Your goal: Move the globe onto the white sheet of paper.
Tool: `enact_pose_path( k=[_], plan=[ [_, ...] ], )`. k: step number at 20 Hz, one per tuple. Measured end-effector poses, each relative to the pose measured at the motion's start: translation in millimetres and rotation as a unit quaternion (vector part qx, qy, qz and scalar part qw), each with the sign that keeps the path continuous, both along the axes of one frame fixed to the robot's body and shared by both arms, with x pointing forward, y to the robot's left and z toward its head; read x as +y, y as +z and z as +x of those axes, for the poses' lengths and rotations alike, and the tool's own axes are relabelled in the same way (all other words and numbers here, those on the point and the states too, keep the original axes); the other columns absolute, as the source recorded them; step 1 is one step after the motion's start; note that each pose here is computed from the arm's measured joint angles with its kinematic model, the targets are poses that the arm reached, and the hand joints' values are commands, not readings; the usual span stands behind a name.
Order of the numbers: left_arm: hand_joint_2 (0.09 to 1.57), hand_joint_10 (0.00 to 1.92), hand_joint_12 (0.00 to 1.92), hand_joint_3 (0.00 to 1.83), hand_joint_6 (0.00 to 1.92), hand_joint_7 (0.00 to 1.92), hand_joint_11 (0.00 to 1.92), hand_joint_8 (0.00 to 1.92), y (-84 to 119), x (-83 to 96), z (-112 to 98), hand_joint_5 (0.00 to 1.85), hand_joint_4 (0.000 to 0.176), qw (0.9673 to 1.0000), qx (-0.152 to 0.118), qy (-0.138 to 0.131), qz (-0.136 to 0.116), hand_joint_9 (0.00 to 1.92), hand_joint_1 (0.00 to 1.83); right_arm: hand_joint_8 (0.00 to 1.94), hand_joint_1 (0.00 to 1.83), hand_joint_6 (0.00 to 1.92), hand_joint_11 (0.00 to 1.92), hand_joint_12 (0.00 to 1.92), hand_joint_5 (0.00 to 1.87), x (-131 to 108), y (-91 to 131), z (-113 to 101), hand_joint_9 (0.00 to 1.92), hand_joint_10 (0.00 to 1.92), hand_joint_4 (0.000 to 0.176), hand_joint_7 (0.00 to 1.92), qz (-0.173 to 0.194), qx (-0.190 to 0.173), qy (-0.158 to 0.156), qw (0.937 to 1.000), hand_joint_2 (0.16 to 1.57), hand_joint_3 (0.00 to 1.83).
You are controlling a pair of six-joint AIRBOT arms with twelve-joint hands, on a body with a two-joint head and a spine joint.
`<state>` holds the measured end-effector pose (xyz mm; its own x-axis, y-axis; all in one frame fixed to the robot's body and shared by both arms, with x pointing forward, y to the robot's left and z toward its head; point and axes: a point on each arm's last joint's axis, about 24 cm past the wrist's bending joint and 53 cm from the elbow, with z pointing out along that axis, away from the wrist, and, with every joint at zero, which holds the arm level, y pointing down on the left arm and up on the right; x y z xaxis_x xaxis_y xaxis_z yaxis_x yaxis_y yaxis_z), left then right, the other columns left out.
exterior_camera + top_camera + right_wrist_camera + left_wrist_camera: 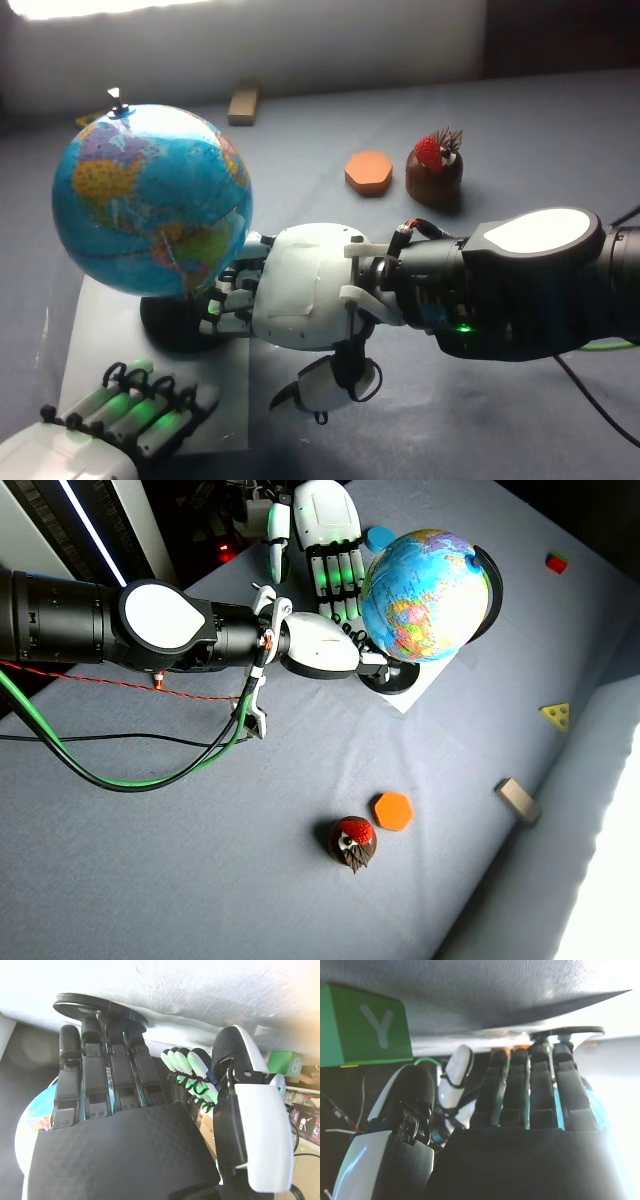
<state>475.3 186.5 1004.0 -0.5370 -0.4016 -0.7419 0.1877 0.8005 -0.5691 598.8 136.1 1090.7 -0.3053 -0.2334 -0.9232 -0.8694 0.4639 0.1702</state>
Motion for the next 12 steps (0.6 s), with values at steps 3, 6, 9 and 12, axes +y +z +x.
enact_pose_path(
  k=[3,6,9,12],
  plan=[
    [1.35,0.0,0.0,0.0,0.0,0.03,0.0,0.0,-3,6.6,-1,0.05,0.0,0.9999,0.007,0.007,0.003,0.03,0.0,0.0,0.19,0.0,0.0,0.72,0.32,1,2,0,0.31,0.0,0.0,0.32,0.003,0.002,-0.002,1.0,1.18,0.0],
    [1.35,0.01,0.0,0.0,0.0,0.04,0.0,0.0,-2,6.7,-1,0.05,0.0,0.9999,0.007,0.008,0.002,0.04,0.0,0.0,0.19,0.0,0.0,0.76,0.32,0,9,-2,0.31,0.0,0.0,0.32,0.012,0.01,-0.004,0.9999,1.18,0.0],
    [1.35,0.01,0.0,0.0,0.01,0.04,0.01,0.0,-3,6.3,-1,0.06,0.0,0.9999,0.008,0.008,0.001,0.04,0.0,0.0,0.18,0.0,0.0,0.73,0.32,1,16,-15,0.31,0.0,0.0,0.33,0.018,0.013,0.011,0.9997,1.18,0.0],
    [1.35,0.01,0.0,0.0,0.0,0.04,0.01,0.0,-3,7.0,-1,0.06,0.0,0.9999,0.009,0.01,0.002,0.04,0.0,0.0,0.18,0.0,0.0,0.73,0.32,-6,19,-21,0.31,0.0,0.0,0.32,0.021,0.016,0.015,0.9995,1.18,0.0]
  ],
)
